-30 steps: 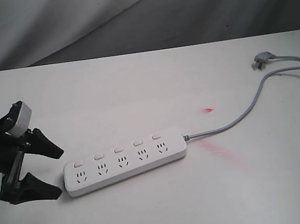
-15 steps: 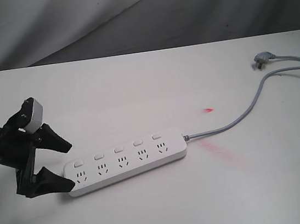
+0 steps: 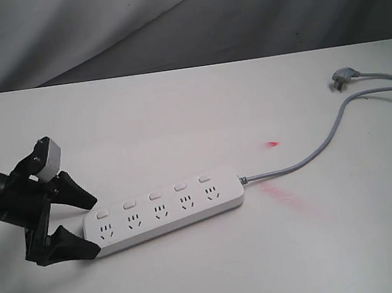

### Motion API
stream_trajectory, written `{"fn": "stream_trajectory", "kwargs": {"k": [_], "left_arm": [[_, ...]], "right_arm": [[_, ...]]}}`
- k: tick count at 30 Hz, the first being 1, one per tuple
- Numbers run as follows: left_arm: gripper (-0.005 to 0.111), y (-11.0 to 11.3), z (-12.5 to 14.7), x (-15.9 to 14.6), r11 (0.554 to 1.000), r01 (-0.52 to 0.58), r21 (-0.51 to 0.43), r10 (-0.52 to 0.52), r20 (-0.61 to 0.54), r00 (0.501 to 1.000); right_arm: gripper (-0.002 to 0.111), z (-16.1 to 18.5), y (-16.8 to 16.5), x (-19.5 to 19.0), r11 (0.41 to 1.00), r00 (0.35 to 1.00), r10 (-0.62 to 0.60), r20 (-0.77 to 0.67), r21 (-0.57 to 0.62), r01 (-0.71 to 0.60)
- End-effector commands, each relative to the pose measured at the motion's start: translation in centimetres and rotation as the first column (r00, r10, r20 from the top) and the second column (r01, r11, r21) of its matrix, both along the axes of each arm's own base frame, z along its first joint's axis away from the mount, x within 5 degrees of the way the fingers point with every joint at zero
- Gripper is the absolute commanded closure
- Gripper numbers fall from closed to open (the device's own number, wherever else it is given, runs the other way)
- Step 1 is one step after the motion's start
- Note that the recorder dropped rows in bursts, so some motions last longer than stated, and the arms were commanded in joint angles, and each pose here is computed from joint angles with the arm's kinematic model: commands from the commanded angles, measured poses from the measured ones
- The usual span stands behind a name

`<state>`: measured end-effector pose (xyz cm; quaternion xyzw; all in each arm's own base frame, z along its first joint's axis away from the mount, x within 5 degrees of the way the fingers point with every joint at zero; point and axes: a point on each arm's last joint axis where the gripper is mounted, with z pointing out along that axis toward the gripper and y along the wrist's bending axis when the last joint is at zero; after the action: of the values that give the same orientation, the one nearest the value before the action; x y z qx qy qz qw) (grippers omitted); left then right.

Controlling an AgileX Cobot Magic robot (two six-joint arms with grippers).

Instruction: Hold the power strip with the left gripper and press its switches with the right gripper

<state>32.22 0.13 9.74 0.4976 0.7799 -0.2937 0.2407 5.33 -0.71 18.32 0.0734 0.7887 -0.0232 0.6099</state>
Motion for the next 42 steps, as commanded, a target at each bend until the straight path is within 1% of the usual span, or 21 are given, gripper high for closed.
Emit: {"fn": "stream_trajectory", "kwargs": {"k": [1, 4, 6, 10, 11, 12, 17, 31, 32, 34, 35, 37, 38, 39, 40, 42], "left_arm": [[0.008, -0.2, 0.1, 0.0, 1.000, 0.010, 0.000, -0.010, 0.007, 1.000], [0.009, -0.1, 0.0, 0.1, 1.000, -0.001, 0.015, 0.000, 0.015, 1.000], [0.016, -0.1, 0.0, 0.2, 1.000, -0.003, 0.022, 0.002, 0.018, 1.000], [0.045, 0.0, -0.4, 0.0, 0.999, 0.024, 0.043, -0.025, 0.010, 1.000], [0.049, 0.0, -0.3, -0.1, 0.999, 0.030, 0.039, -0.030, 0.006, 1.000], [0.050, 0.0, -0.4, -0.2, 0.999, 0.038, 0.032, -0.038, 0.000, 0.999], [0.050, -0.1, -0.4, -0.3, 0.998, 0.052, 0.019, -0.052, -0.013, 0.999], [0.050, -0.1, -0.4, -0.3, 0.998, 0.053, 0.018, -0.052, -0.013, 0.999], [0.050, -0.1, -0.4, -0.3, 0.998, 0.053, 0.018, -0.052, -0.013, 0.999], [0.050, -0.1, -0.4, -0.3, 0.998, 0.053, 0.018, -0.052, -0.013, 0.999], [0.050, -0.1, -0.4, -0.3, 0.998, 0.053, 0.018, -0.052, -0.013, 0.999], [0.050, -0.1, -0.4, -0.3, 0.998, 0.053, 0.018, -0.052, -0.013, 0.999], [0.050, -0.1, -0.4, -0.3, 0.998, 0.053, 0.018, -0.052, -0.013, 0.999], [0.050, -0.1, -0.4, -0.3, 0.998, 0.053, 0.018, -0.052, -0.013, 0.999], [0.050, -0.1, -0.4, -0.3, 0.998, 0.053, 0.018, -0.052, -0.013, 0.999], [0.050, -0.1, -0.4, -0.3, 0.998, 0.053, 0.018, -0.052, -0.013, 0.999]], "right_arm": [[0.108, -0.1, 0.0, 0.0, 1.000, 1.000, -0.001, 0.007, 0.001, 0.001], [0.108, -0.1, 0.0, 0.0, 1.000, 1.000, -0.001, 0.007, 0.001, 0.001], [0.108, -0.1, 0.0, 0.0, 1.000, 1.000, -0.001, 0.007, 0.001, 0.001], [0.108, -0.1, 0.0, 0.0, 1.000, 1.000, -0.001, 0.007, 0.001, 0.001], [0.108, -0.1, 0.0, 0.0, 1.000, 1.000, -0.001, 0.007, 0.001, 0.001], [0.108, -0.1, 0.0, 0.0, 1.000, 1.000, -0.001, 0.007, 0.001, 0.001], [0.108, -0.1, 0.0, 0.0, 1.000, 1.000, -0.001, 0.007, 0.001, 0.001], [0.108, -0.1, 0.0, 0.0, 1.000, 1.000, -0.001, 0.007, 0.001, 0.001], [0.108, 0.0, 0.0, 0.0, 1.000, 1.000, 0.000, 0.008, -0.010, 0.000], [0.108, 0.1, -0.3, 0.0, 0.993, 1.000, -0.004, 0.005, -0.117, 0.005], [0.108, 0.2, -0.3, 0.0, 0.991, 1.000, -0.005, 0.013, -0.135, 0.006], [0.108, 0.6, -0.4, 0.1, 0.986, 0.999, 0.000, 0.051, -0.164, 0.008], [0.108, 1.2, -0.3, 0.2, 0.982, 0.992, 0.013, 0.123, -0.190, 0.011], [0.108, 2.3, -0.2, 0.3, 0.974, 0.972, 0.038, 0.231, -0.227, 0.016], [0.108, 2.8, -0.1, 0.2, 0.972, 0.959, 0.049, 0.281, -0.234, 0.018], [0.108, 4.2, 0.2, 0.1, 0.967, 0.902, 0.085, 0.424, -0.252, 0.027]]}}
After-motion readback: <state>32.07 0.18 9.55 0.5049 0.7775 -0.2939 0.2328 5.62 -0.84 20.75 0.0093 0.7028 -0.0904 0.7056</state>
